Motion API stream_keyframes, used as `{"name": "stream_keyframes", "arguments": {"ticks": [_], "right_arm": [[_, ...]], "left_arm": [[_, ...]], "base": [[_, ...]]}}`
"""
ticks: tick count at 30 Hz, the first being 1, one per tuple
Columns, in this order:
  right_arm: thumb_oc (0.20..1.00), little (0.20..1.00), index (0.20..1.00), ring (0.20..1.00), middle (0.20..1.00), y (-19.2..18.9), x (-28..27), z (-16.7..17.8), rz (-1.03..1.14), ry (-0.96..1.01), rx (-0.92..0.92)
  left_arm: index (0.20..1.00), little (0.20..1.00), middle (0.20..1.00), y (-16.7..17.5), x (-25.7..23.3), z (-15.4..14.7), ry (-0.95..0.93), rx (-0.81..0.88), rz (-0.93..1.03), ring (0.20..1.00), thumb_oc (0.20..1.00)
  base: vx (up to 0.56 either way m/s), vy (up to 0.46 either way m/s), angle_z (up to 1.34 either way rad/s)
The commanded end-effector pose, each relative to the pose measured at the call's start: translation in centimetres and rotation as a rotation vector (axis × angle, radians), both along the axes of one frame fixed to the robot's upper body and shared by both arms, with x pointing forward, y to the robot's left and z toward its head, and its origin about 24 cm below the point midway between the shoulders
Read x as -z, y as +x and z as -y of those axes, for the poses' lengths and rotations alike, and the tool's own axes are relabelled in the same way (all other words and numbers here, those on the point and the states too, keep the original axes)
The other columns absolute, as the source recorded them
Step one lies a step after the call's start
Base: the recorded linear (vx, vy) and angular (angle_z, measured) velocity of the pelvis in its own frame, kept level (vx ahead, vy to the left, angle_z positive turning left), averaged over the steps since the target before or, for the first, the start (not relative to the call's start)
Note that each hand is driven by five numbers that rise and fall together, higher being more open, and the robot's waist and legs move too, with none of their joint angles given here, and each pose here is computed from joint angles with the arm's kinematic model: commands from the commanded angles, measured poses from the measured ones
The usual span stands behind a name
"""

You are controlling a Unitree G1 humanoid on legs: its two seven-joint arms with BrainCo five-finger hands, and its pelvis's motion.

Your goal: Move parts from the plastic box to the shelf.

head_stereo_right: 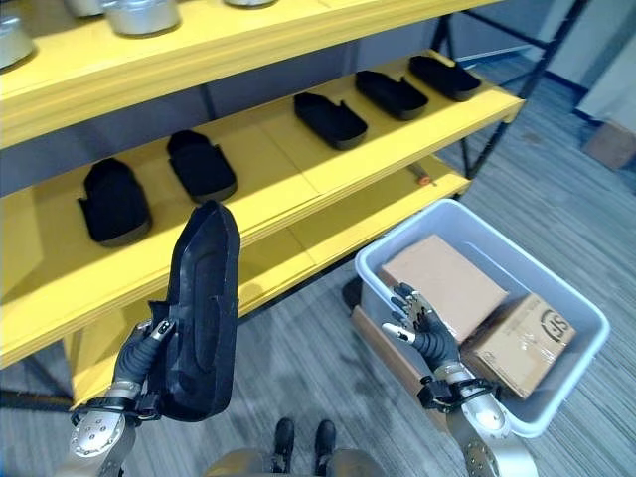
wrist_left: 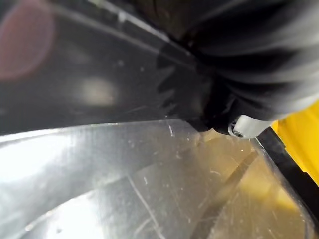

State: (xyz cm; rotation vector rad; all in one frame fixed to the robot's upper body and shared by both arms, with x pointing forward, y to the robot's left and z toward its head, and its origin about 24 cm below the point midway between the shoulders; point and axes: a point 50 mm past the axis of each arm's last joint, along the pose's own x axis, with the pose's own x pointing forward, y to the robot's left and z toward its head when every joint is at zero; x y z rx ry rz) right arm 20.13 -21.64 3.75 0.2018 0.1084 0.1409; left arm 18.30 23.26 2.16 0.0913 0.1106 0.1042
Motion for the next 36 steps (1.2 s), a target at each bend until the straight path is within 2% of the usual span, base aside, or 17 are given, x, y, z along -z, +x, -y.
{"name": "stream_keyframes", "arguments": {"ticks": [1,7,22,28,34,36], "right_arm": [[1.000,1.000,1.000,1.000,1.000,0.4,-1.5,0.9,0.093,0.019,0.053],[1.000,1.000,1.000,1.000,1.000,0.1,-1.5,2.1,0.087,0.011,0.135],[1.000,1.000,1.000,1.000,1.000,0.9,-2.1,-0.2,0.136,0.046,0.062],[1.000,1.000,1.000,1.000,1.000,2.2,-2.5,-2.4,0.171,0.083,-0.005],[1.000,1.000,1.000,1.000,1.000,2.0,-2.2,-2.5,0.148,0.061,-0.046],[1.000,1.000,1.000,1.000,1.000,1.8,-2.1,-2.3,0.147,0.041,-0.050]], "left_arm": [[0.200,0.200,0.200,0.6,-3.1,-0.6,0.020,-0.005,0.166,0.200,0.200],[0.200,0.200,0.200,1.1,-3.2,-0.5,-0.022,-0.026,0.174,0.200,0.200],[0.200,0.200,0.200,1.1,-4.5,-2.2,0.075,-0.055,0.219,0.200,0.200],[0.200,0.200,0.200,3.5,-7.4,-1.7,0.182,-0.012,0.341,0.200,0.200],[0.200,0.200,0.200,4.0,-7.6,-0.7,0.155,0.032,0.362,0.200,0.200],[0.200,0.200,0.200,4.4,-7.4,0.5,0.140,0.077,0.367,0.200,0.200]], "base": [[-0.02,0.078,0.46],[-0.01,0.330,1.01],[0.11,0.238,0.39],[0.14,0.286,0.14],[0.12,-0.050,-0.27],[0.10,-0.169,0.26]]}}
